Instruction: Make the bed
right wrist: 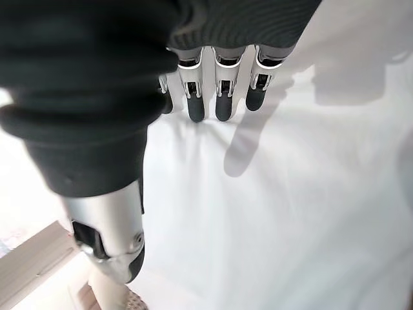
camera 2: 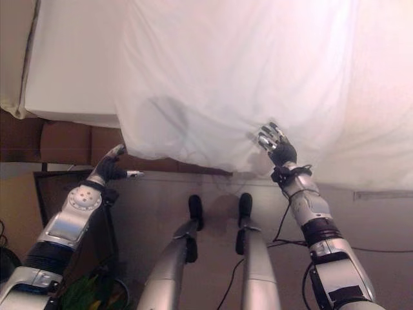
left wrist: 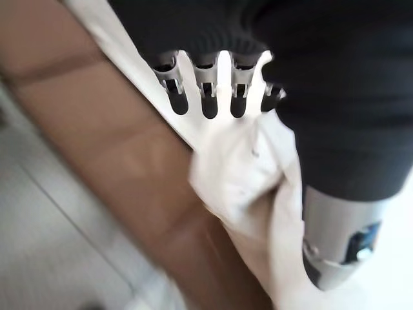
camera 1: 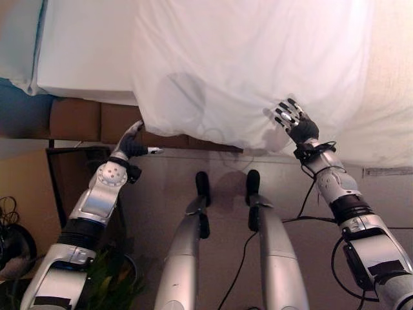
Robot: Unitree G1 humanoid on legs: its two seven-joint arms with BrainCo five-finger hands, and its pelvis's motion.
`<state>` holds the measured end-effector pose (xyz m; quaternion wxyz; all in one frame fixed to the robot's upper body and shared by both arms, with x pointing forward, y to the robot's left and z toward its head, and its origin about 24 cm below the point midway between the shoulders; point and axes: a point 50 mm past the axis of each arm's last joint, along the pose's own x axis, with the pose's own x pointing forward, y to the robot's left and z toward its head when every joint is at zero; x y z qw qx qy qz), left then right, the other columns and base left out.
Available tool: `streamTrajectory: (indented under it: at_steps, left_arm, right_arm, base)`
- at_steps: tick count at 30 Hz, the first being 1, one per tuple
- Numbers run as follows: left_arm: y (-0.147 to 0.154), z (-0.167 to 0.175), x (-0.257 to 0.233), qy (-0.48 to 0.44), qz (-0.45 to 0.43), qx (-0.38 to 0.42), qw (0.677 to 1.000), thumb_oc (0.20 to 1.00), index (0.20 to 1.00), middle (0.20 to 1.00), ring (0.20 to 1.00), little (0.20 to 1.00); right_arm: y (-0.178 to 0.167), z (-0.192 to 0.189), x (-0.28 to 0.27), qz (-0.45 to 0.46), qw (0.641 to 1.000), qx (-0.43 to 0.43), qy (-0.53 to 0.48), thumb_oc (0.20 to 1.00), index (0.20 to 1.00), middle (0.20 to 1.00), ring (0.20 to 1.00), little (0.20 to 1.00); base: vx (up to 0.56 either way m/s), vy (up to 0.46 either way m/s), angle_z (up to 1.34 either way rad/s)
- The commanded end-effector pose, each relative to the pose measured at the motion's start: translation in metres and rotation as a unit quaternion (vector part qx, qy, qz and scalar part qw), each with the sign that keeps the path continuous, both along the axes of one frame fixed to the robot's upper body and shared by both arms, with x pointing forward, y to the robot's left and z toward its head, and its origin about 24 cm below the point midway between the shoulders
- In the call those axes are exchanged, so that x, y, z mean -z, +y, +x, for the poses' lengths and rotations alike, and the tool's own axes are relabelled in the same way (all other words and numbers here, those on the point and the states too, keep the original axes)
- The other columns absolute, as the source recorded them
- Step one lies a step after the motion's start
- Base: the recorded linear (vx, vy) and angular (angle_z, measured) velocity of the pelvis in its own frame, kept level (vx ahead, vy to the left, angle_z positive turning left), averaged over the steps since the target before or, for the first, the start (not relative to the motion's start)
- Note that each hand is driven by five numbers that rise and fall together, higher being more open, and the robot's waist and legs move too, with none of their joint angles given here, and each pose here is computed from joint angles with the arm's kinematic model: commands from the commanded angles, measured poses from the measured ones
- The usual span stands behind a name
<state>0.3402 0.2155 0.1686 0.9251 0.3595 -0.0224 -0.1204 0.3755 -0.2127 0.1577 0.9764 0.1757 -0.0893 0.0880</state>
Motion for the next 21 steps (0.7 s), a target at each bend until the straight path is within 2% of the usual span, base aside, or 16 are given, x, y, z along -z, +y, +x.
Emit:
streamTrajectory:
  at_steps: [1,2,3,8,11,15,21]
  left_arm:
    - [-0.058,-0.018,-0.013,0.058,-0.091,0.244,0.964,1.0,1.0,1.0,1.0,1.0]
    - [-0.058,-0.018,-0.013,0.058,-0.091,0.244,0.964,1.0,1.0,1.0,1.0,1.0]
    - [-0.075,-0.023,-0.024,0.062,-0.154,0.318,0.933,1.0,1.0,1.0,1.0,1.0]
    - [-0.097,-0.023,-0.038,0.085,-0.158,0.391,0.903,1.0,1.0,1.0,1.0,1.0]
    - [-0.1,-0.017,-0.035,0.107,-0.179,0.398,0.894,1.0,1.0,1.0,1.0,1.0]
    - [-0.109,-0.004,-0.037,0.091,-0.205,0.388,0.894,1.0,1.0,1.0,1.0,1.0]
    - [-0.116,-0.006,-0.036,0.106,-0.19,0.404,0.888,1.0,1.0,1.0,1.0,1.0]
  right_arm:
    - [0.01,0.002,-0.018,-0.025,0.998,-0.035,-0.035,1.0,1.0,1.0,1.0,1.0]
    - [0.01,0.002,-0.018,-0.025,0.998,-0.035,-0.035,1.0,1.0,1.0,1.0,1.0]
    - [0.021,0.005,-0.009,-0.029,0.998,-0.054,-0.024,1.0,1.0,1.0,1.0,1.0]
    - [0.043,0.005,0.0,-0.046,0.994,-0.096,-0.018,1.0,1.0,1.0,1.0,1.0]
    - [0.056,0.007,0.003,-0.046,0.992,-0.113,-0.015,1.0,1.0,1.0,1.0,1.0]
    - [0.075,0.008,0.002,-0.047,0.988,-0.144,-0.013,1.0,1.0,1.0,1.0,1.0]
    - [0.076,0.007,0.002,-0.044,0.989,-0.142,-0.009,1.0,1.0,1.0,1.0,1.0]
  base:
    - [0.01,0.019,-0.06]
    - [0.0,0.004,-0.06]
    - [0.0,0.003,-0.04]
    - [0.0,0.0,0.0]
    - [-0.01,-0.003,-0.03]
    - [-0.01,-0.005,-0.07]
    - [0.0,0.001,-0.04]
